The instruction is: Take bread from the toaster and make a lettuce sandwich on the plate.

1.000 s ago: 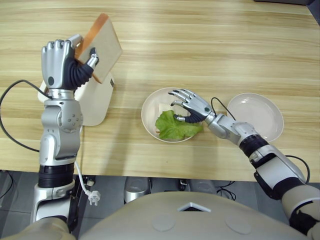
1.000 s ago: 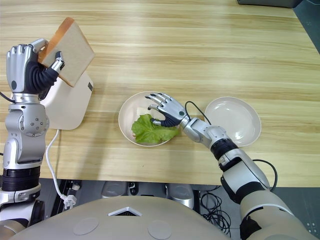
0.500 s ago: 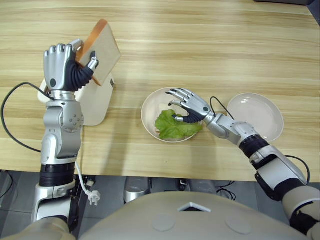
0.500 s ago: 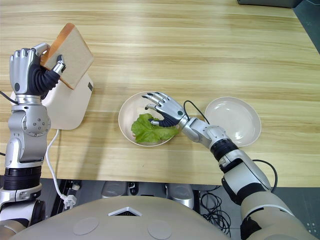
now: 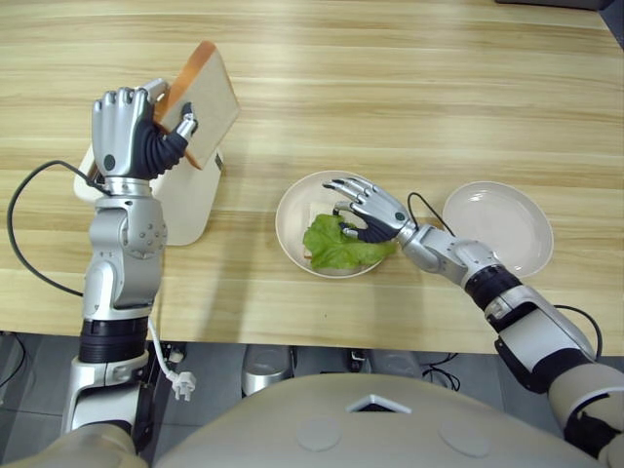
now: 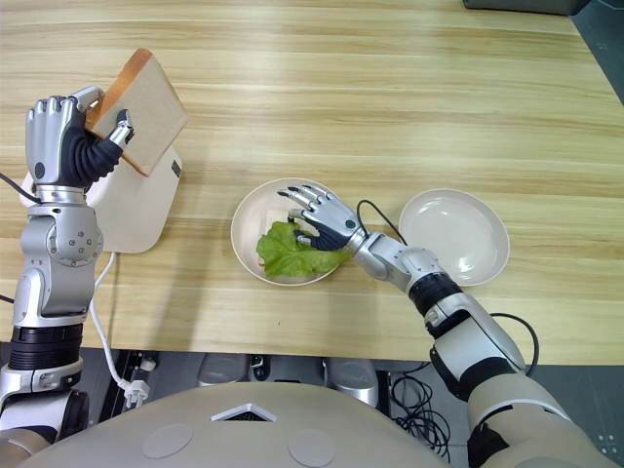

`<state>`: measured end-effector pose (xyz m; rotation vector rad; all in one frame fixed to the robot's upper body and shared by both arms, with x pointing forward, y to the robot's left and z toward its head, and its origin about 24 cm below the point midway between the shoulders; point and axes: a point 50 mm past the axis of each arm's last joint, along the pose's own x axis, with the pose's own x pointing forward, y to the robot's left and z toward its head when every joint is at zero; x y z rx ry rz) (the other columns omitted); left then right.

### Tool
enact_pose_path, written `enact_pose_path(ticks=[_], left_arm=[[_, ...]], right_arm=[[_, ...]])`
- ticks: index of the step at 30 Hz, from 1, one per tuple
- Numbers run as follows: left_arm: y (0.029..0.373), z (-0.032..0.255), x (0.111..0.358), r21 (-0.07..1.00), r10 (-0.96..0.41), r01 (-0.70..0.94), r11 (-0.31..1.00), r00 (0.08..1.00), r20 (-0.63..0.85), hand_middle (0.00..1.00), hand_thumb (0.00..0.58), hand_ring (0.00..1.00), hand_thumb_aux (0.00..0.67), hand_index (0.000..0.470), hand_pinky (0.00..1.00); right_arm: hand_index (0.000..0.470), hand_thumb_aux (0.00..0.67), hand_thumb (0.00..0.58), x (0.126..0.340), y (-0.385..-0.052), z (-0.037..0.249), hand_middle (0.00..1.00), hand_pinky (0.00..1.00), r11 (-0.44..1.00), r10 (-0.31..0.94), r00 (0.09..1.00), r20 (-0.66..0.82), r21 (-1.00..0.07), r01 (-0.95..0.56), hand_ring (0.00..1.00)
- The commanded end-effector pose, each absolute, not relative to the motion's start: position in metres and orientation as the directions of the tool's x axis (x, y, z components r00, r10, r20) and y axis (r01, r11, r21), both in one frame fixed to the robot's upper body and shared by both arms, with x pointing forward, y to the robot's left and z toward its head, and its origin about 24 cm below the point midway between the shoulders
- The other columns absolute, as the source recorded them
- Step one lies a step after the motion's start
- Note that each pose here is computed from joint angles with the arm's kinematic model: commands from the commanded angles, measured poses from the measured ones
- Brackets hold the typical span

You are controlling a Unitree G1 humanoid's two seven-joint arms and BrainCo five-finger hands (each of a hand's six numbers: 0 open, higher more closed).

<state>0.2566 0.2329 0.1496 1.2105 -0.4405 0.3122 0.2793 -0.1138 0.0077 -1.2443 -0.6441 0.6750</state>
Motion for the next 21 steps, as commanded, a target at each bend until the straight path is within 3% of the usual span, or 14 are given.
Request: enact_pose_path(ticks=[1,5,7,21], left_arm=[[0.235,0.149,0.259,0.833,0.000,-0.457,0.312,0.877,0.481,1.00,0.580,1.00,0.670,0.460,1.00],[0.235,0.148,0.261,0.835,0.003,-0.454,0.311,0.879,0.477,1.00,0.580,1.00,0.662,0.455,1.00],[0.235,0.148,0.261,0.835,0.004,-0.455,0.310,0.879,0.477,1.00,0.580,1.00,0.659,0.453,1.00],[0.234,0.145,0.264,0.837,0.006,-0.449,0.313,0.882,0.471,1.00,0.574,1.00,0.602,0.413,1.00]], right_arm=[[0.370,0.539,0.558,0.279,-0.114,0.005,0.00,0.00,0.175,0.762,0.646,0.052,-0.976,-0.129,0.00],[0.400,0.583,0.570,0.280,-0.113,0.006,0.00,0.00,0.180,0.762,0.644,0.060,-0.976,-0.122,0.00],[0.460,0.670,0.580,0.281,-0.112,0.008,0.00,0.00,0.185,0.762,0.644,0.069,-0.976,-0.113,0.00],[0.460,0.670,0.580,0.290,-0.115,0.019,0.00,0.00,0.199,0.754,0.647,0.114,-0.978,-0.059,0.00]])
